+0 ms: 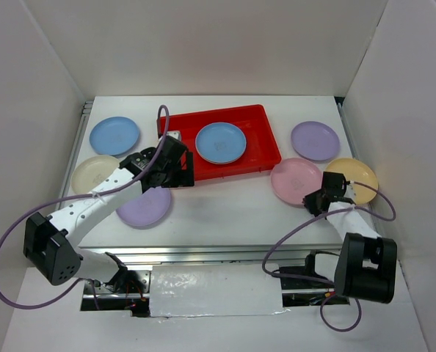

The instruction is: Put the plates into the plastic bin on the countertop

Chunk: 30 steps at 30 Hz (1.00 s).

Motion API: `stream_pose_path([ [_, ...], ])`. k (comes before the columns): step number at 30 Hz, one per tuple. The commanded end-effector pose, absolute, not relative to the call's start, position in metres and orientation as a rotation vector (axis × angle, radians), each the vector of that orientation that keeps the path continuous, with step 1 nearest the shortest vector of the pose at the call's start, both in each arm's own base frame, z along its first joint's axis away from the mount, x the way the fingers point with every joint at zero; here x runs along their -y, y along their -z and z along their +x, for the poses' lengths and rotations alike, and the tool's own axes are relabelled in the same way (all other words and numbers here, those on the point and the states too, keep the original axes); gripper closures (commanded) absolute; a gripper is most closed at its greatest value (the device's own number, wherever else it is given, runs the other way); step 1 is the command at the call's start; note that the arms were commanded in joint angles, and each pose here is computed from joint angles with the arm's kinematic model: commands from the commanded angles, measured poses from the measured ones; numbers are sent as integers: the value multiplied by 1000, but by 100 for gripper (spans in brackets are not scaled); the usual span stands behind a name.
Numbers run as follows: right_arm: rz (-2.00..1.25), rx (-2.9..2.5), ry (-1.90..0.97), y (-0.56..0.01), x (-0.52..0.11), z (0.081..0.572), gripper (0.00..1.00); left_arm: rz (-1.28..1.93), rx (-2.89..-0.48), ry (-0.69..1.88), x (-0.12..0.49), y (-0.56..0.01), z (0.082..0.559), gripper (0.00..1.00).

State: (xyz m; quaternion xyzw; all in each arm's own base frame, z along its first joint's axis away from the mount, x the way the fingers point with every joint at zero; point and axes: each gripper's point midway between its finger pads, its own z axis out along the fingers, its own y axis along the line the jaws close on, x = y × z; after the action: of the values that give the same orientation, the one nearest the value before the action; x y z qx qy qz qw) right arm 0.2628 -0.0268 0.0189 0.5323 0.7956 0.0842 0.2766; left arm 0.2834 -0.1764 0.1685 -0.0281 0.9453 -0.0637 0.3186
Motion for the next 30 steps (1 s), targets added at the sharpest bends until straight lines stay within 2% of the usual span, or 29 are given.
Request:
stream_pose_path([
  [1, 1400, -2143, -233, -19, 23, 249, 100, -73, -2441, 185, 175, -184, 286, 1],
  [10, 1335, -2011, -295, -70, 21, 239, 100, -87, -2438, 175, 176, -188, 281, 1],
  [18, 1199, -1856, -426, -143, 11, 233, 100, -106, -2422, 160, 172, -196, 278, 1],
  [24, 1080, -1893, -597, -169, -21, 255, 100, -119, -2426, 144, 168, -197, 277, 1],
  [26, 1014, -1868, -685, -191, -37, 278, 100, -129, -2414, 137, 166, -201, 277, 1],
  [27, 959, -1904, -721, -199, -53, 287, 100, -130, -2414, 132, 165, -202, 276, 1],
  [28, 939, -2025, -704, -181, -69, 300, 100, -140, -2408, 122, 162, -203, 276, 1],
  [29, 865, -2017, -731, -214, -83, 318, 100, -145, -2398, 128, 160, -207, 275, 1],
  [30, 768, -2116, -732, -212, -109, 321, 100, -147, -2394, 129, 159, -209, 274, 1],
])
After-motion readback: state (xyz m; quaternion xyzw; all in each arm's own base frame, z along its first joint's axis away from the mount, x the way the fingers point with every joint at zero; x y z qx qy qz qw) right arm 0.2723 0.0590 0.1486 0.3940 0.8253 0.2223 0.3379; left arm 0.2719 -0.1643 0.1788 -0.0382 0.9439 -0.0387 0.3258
